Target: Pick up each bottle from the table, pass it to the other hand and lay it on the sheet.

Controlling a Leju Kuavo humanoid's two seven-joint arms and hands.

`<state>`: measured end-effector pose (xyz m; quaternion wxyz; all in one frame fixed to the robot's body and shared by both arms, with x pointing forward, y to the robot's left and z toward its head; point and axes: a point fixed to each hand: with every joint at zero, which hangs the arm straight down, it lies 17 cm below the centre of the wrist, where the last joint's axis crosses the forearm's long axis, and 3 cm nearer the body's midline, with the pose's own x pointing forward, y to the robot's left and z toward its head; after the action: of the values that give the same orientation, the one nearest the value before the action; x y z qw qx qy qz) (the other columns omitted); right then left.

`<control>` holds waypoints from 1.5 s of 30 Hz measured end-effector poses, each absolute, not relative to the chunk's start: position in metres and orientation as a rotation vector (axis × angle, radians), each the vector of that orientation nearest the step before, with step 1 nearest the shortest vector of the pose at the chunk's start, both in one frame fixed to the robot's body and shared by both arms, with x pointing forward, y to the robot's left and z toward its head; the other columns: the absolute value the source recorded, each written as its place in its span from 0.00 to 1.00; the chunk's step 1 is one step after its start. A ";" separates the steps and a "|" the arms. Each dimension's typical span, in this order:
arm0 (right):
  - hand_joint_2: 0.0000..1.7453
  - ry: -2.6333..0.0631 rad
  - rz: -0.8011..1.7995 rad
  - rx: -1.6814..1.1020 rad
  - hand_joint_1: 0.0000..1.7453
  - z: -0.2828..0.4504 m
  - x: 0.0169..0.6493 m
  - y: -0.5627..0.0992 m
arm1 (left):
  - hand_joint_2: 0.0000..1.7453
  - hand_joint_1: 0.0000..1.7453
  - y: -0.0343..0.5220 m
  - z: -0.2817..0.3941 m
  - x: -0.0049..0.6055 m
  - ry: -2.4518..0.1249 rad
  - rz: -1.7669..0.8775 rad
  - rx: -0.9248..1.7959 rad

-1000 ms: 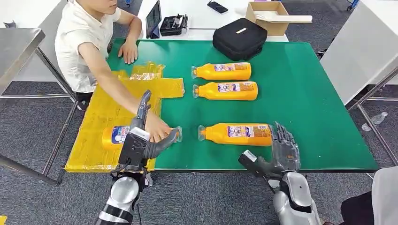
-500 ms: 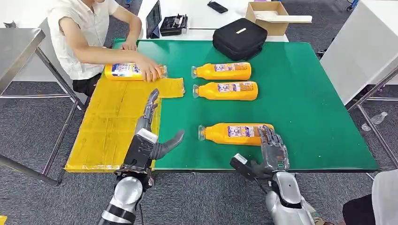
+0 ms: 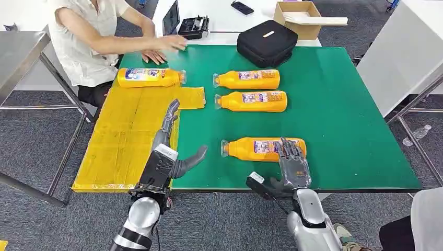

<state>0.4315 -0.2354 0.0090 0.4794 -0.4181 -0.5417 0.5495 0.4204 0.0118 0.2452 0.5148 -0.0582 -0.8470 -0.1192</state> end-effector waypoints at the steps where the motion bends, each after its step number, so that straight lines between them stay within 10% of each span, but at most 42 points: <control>1: 1.00 -1.324 1.341 -1.021 0.00 0.009 0.432 -0.235 | 1.00 0.00 0.012 0.245 0.420 -2.035 -0.287 -0.140; 45: 1.00 -1.209 1.331 -1.075 0.00 0.007 0.484 -0.281 | 1.00 0.00 -0.004 0.234 0.419 -1.996 -0.319 -0.190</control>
<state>0.4839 -0.2809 0.0065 0.4998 -0.4446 -0.4998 0.5502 0.4185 -0.0042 0.2340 0.5274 -0.0793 -0.8353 -0.1336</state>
